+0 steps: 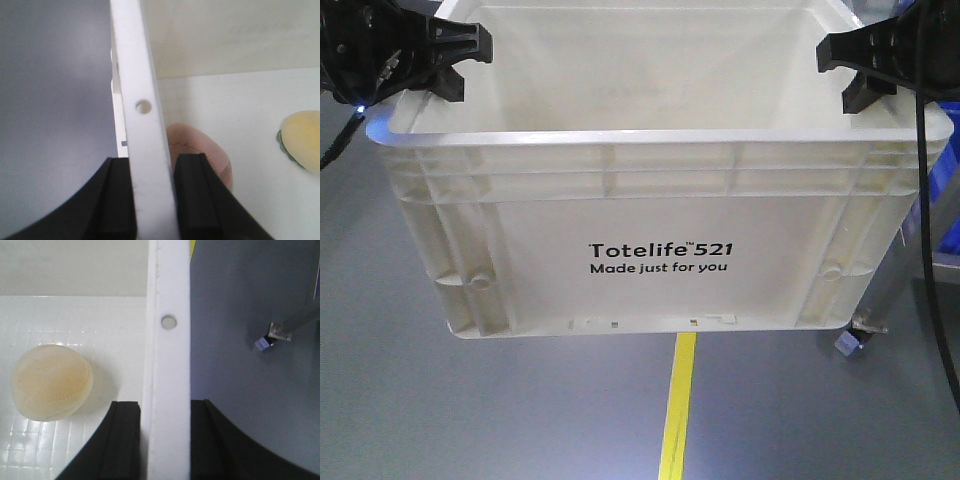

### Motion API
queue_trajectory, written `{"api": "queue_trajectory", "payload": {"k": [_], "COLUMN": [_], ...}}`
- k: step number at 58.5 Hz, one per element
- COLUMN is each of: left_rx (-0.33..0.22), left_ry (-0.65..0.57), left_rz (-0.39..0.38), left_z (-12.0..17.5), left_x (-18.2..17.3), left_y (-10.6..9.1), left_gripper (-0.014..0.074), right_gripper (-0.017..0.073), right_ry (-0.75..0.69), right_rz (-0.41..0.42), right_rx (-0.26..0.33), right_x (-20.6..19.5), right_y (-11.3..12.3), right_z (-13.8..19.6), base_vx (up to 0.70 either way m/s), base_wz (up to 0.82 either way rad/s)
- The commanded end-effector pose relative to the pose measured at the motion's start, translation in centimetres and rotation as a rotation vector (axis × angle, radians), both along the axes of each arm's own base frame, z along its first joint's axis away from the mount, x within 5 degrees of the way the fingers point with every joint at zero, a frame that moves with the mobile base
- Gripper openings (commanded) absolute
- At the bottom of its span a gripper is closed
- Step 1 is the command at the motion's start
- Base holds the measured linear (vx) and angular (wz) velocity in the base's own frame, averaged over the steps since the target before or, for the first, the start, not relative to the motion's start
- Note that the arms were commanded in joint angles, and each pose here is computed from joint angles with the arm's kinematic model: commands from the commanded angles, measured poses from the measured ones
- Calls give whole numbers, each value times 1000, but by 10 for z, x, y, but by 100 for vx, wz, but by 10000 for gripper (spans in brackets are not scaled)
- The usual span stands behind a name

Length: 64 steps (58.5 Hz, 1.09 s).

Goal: Place moving items into box and shelve
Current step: 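Keep the tote gripped by both rims while driving across the floor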

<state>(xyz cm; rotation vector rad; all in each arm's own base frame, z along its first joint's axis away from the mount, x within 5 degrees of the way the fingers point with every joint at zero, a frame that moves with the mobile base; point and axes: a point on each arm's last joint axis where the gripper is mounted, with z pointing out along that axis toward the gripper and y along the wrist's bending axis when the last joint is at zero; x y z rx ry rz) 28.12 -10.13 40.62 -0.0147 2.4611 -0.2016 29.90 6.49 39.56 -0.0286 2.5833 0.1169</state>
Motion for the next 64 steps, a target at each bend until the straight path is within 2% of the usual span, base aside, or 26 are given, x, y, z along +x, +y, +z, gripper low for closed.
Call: {"api": "queue_trajectory", "payload": {"k": [1,64], "left_rx": [3,1], "left_ry": [-220,-220], "left_rz": [-1,-2], "left_z": [36,36], "left_x": [-7,-7], "left_y": [10,9], "left_gripper": [-1,-1], "right_gripper": [-1,-1], "right_ry": [-186,-187], "right_rz": [-16,-16], "right_rx": [-63,-64], "right_x": [-5,-5], "right_y": [-13,-13], "right_z": [30,30], "base_vx": [70,73], "base_wz": [-5,-3]}}
